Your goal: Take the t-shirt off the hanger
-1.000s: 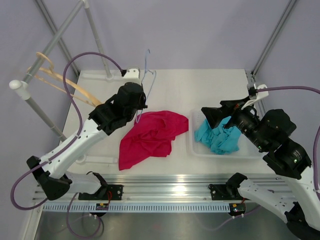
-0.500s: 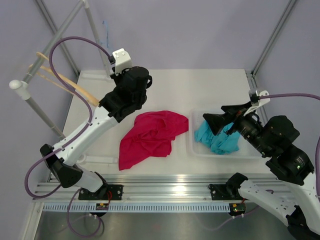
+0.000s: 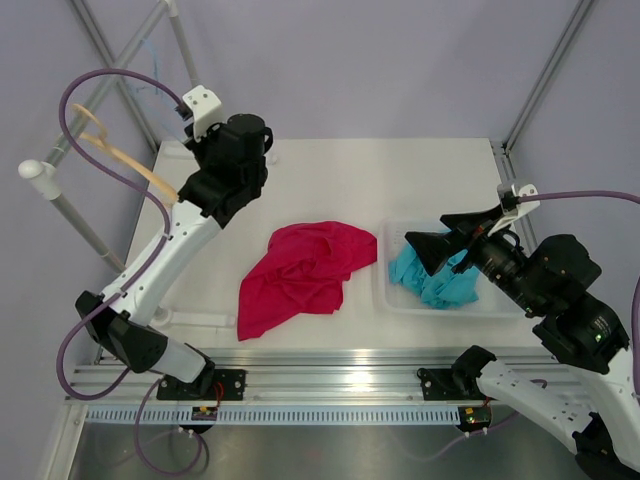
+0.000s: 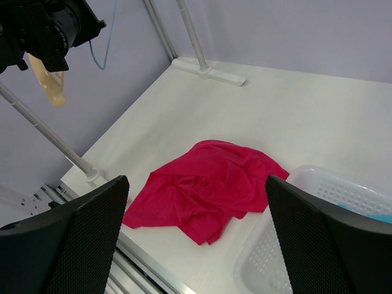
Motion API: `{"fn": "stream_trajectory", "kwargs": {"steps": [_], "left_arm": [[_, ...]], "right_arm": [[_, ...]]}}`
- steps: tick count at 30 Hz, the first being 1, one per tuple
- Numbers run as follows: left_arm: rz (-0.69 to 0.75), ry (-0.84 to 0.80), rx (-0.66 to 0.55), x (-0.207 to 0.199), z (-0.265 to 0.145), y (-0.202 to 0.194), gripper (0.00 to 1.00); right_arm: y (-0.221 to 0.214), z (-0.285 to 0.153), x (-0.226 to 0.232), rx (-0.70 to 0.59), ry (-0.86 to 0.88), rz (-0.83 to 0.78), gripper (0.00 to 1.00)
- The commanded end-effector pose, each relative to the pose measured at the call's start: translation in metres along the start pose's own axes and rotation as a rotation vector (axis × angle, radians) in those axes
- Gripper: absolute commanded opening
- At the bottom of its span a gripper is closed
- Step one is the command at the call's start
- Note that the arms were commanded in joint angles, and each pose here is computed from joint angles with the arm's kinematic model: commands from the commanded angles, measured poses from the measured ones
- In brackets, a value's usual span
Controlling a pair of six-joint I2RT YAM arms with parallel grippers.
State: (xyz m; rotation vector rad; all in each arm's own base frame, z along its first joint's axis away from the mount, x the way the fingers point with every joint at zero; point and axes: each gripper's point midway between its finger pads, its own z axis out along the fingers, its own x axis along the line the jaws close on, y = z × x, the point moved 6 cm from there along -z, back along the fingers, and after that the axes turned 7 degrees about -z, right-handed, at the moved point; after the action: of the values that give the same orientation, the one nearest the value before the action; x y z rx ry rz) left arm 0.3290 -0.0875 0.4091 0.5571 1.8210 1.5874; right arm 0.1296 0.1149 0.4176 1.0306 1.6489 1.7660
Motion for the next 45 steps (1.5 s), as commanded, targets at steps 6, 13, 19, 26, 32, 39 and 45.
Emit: {"fn": "stream_trajectory", "kwargs": {"steps": [6, 13, 19, 26, 32, 39, 45], "left_arm": [[-0.184, 0.121, -0.063, 0.029, 0.033, 0.032, 0.0], [-0.17, 0.135, -0.052, 0.032, 0.056, 0.028, 0.0], [-0.143, 0.122, -0.028, 0.028, 0.062, 0.011, 0.0], [-0.157, 0.075, -0.002, 0.024, 0.061, 0.006, 0.04], [-0.156, 0.062, 0.003, 0.022, 0.061, 0.007, 0.17], [-0.22, -0.178, 0.102, 0.009, 0.045, 0.012, 0.92], [-0.175, -0.579, 0.217, -0.017, 0.006, 0.016, 0.99]], "right_arm": [[0.005, -0.001, 0.005, -0.031, 0.043, 0.001, 1.0], [0.006, -0.002, 0.009, -0.023, 0.072, 0.0, 1.0], [0.005, 0.002, 0.01, -0.015, 0.082, 0.005, 0.99], [0.004, 0.003, 0.011, -0.009, 0.085, 0.006, 0.99], [0.004, 0.0, 0.011, -0.014, 0.092, 0.004, 0.99], [0.003, -0.005, 0.015, -0.02, 0.13, 0.014, 1.0], [-0.012, -0.001, 0.016, 0.027, 0.145, 0.023, 1.0]]}}
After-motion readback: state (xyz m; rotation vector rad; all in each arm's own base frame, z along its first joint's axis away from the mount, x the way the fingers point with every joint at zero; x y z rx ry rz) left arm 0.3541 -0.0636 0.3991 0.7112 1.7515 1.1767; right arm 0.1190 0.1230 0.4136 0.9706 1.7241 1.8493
